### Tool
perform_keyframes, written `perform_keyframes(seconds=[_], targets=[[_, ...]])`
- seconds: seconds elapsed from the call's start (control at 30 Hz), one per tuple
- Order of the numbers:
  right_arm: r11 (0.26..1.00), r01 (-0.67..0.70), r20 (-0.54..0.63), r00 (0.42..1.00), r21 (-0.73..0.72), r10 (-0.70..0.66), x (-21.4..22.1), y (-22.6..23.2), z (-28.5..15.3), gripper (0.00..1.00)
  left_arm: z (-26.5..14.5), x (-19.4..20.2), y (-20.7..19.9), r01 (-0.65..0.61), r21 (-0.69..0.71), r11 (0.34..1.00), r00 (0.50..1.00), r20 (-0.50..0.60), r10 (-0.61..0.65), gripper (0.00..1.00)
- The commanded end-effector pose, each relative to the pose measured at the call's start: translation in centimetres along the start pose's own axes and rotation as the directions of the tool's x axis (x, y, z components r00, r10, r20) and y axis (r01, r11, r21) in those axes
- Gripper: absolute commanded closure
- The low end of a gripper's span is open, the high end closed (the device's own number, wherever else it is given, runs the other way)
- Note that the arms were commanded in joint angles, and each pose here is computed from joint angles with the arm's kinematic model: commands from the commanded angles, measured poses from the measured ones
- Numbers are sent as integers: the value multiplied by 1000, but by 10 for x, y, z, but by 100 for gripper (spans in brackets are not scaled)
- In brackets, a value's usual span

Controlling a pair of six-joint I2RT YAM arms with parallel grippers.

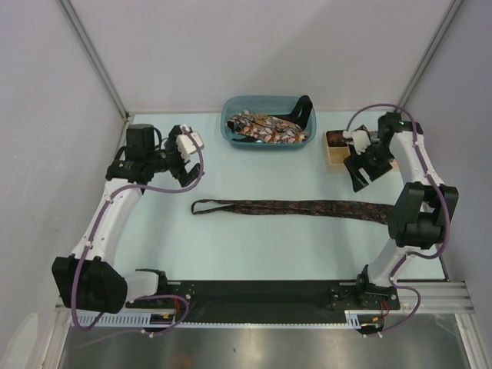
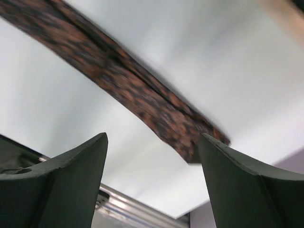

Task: Roll the ties
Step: Flatten out the tie at the center of the board, then roll the tie at the center of the board.

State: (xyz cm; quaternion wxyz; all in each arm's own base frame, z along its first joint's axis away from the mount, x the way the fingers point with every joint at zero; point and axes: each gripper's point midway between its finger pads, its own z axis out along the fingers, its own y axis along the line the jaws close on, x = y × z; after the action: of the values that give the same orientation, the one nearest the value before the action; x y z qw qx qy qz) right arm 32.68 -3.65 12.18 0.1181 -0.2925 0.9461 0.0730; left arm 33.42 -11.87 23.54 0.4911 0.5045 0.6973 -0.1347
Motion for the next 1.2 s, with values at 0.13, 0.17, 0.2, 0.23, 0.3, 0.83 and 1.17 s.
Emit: perform_keyframes(seconds=[0.13,0.17,0.2,0.23,0.3,0.83,1.17], targets=[[959,210,256,954,-191,-158,-104,113,-16,15,-45,-62,46,-160,-359,919,966,134,221,1],[944,269,295,933,-191,-206,-124,134,-11,15,-41,-52,41,-150,-344,927,974,110,198,1],[933,290,300,928,-214,-220,-133,146,-1,15,-36,-40,35,-146,-309,940,980,85,180,1],[915,335,324,911,-226,-253,-151,170,6,16,-29,-22,25,-147,-251,957,987,30,159,1],[891,343,297,920,-298,-256,-164,195,33,19,-17,2,21,-103,-202,974,995,-29,99,0],[765,347,237,937,-542,-257,-205,328,110,40,40,148,-40,163,174,971,935,-342,-96,16],[808,289,217,955,-514,-203,-205,298,112,50,49,179,-58,301,238,924,880,-443,-172,34]])
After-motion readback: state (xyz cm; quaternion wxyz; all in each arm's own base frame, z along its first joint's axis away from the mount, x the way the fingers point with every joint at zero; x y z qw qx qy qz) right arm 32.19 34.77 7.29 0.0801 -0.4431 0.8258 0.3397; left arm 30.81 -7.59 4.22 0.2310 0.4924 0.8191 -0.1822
